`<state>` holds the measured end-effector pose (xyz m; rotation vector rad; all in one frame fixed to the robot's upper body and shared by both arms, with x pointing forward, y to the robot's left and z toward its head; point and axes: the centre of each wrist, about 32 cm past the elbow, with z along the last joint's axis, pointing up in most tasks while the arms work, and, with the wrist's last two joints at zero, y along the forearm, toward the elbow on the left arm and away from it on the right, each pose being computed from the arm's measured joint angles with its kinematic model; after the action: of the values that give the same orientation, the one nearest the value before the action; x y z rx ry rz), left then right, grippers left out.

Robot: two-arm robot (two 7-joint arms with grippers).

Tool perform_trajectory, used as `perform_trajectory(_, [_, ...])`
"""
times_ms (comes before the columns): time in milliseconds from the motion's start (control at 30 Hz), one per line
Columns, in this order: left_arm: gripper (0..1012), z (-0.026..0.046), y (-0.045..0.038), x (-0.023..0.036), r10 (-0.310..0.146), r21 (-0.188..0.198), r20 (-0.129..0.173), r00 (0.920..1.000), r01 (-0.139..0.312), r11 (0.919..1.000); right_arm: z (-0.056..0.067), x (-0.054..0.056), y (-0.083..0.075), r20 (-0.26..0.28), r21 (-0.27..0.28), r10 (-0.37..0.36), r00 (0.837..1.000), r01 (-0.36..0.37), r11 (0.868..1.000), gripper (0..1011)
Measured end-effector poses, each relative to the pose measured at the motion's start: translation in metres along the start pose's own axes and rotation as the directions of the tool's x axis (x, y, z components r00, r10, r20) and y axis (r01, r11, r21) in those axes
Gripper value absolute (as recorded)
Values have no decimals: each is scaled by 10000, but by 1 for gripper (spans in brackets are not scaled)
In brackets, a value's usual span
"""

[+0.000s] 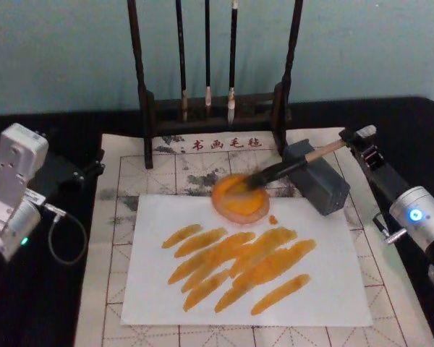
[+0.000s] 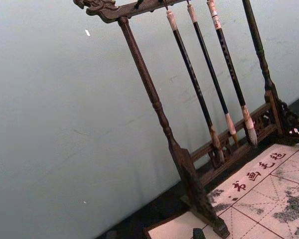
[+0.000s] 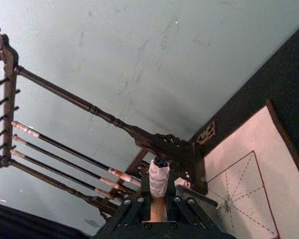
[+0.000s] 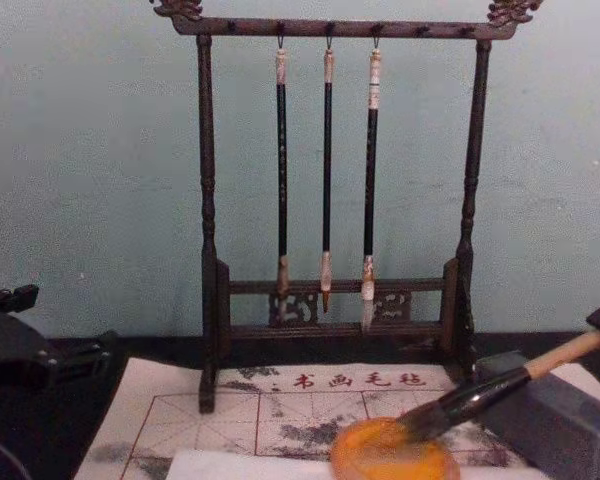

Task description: Pick up the brush from the inkstone, write on the paper, then place the brush back to its original position.

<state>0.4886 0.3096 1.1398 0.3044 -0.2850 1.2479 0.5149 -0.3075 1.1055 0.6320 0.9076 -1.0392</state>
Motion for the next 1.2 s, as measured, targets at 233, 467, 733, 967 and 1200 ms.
perform_trajectory(233, [1001, 0, 0, 0, 1, 1, 1, 10000, -1, 10000, 39, -39, -12, -326, 87, 50, 9995, -47, 10000, 184])
perform_trajectory(467, [1001, 0, 0, 0, 0, 1, 1, 10000, 0, 10000, 87, -87, -24, -450, 183, 182, 9988, -174, 9997, 184])
perform_trajectory(733, [1001, 0, 0, 0, 0, 0, 1, 10000, 0, 10000, 163, -114, -55, -352, 298, 309, 9989, -299, 9991, 184])
perform_trajectory(967, [1001, 0, 0, 0, 0, 0, 1, 10000, 0, 10000, 232, -137, -101, -209, 409, 447, 9988, -438, 9982, 184])
perform_trajectory(1200, [1001, 0, 0, 0, 1, 1, 1, 10000, -1, 10000, 285, -183, -159, -42, 435, 621, 9981, -619, 9971, 184])
